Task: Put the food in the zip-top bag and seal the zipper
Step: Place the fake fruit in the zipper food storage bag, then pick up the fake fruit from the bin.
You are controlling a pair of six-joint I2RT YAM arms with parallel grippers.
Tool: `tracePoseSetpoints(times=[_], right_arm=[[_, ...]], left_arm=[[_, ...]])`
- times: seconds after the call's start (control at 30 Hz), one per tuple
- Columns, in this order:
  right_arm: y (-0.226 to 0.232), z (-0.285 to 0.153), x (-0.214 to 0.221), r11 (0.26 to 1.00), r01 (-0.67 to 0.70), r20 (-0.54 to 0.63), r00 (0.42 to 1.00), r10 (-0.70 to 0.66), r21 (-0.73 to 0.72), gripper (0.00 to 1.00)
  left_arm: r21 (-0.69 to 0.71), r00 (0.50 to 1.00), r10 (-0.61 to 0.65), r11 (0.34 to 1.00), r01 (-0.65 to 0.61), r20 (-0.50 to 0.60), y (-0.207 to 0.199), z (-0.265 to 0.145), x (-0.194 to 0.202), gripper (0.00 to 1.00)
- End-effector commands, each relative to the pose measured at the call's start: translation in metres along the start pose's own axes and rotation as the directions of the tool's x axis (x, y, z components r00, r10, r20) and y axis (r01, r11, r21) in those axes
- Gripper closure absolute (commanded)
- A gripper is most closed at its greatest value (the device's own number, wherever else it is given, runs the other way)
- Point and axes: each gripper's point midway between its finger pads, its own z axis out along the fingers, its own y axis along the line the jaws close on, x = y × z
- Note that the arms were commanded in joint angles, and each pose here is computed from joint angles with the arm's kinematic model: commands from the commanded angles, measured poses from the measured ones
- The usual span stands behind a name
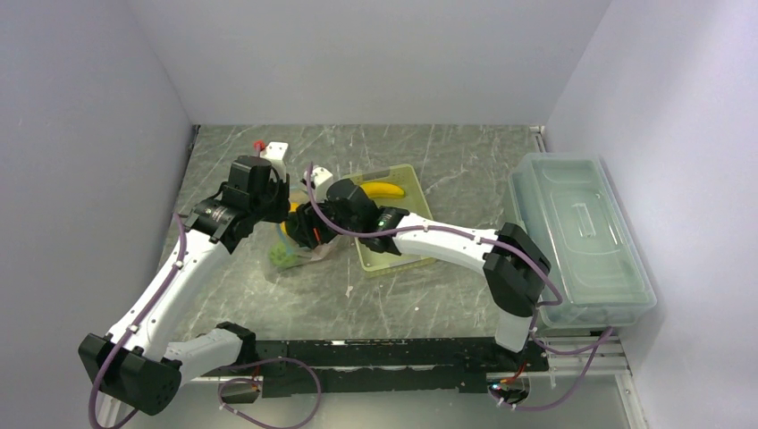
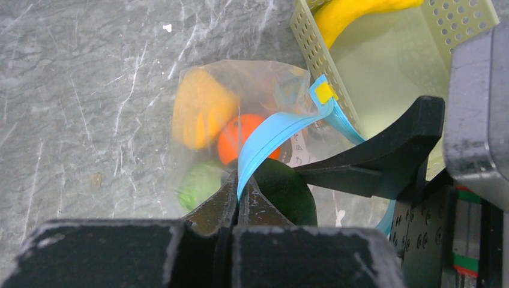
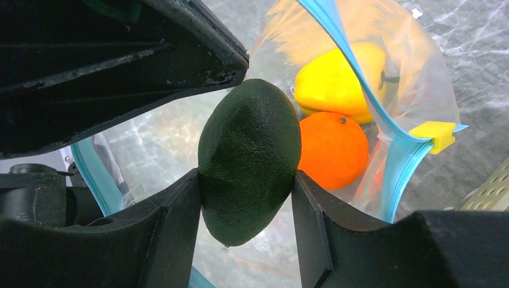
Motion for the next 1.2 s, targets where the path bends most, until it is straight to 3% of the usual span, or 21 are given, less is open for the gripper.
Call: tracePoseSetpoints(times=[0.0, 0.17, 0.33, 0.93, 1.17], right_arm=[[0.014, -0.004, -0.017, 0.999, 0.001, 0.041, 0.999, 0.001, -0.039, 0.41], [0.014, -0.007, -0.02, 0.999, 0.007, 0.046, 0.999, -0.005, -0.032, 0.26], [0.011, -0.01, -0.02, 1.0, 0.012, 0.049, 0.999, -0.011, -0.014, 0.21], [-0.015, -0.085, -0.065, 0.979, 0.031, 0.225, 0.971, -0.078, 0.204, 0.19], [-0.046, -0.114, -0.073, 0.923, -0.011, 0.262, 0.96, -0.098, 0.384, 0.18]], left_arm=[[0.012, 1.0, 0.015, 1.0, -0.015, 0.023, -0.002, -0.003, -0.005, 1.0], [0.012, 1.0, 0.015, 1.0, -0.015, 0.024, -0.002, -0.003, -0.005, 1.0], [0.012, 1.0, 0.016, 1.0, -0.016, 0.025, -0.003, -0.003, -0.005, 1.0], [0.011, 1.0, 0.016, 1.0, -0.016, 0.02, -0.003, -0.001, -0.005, 1.0], [0.011, 1.0, 0.016, 1.0, -0.016, 0.016, -0.003, -0.001, -0.004, 1.0]])
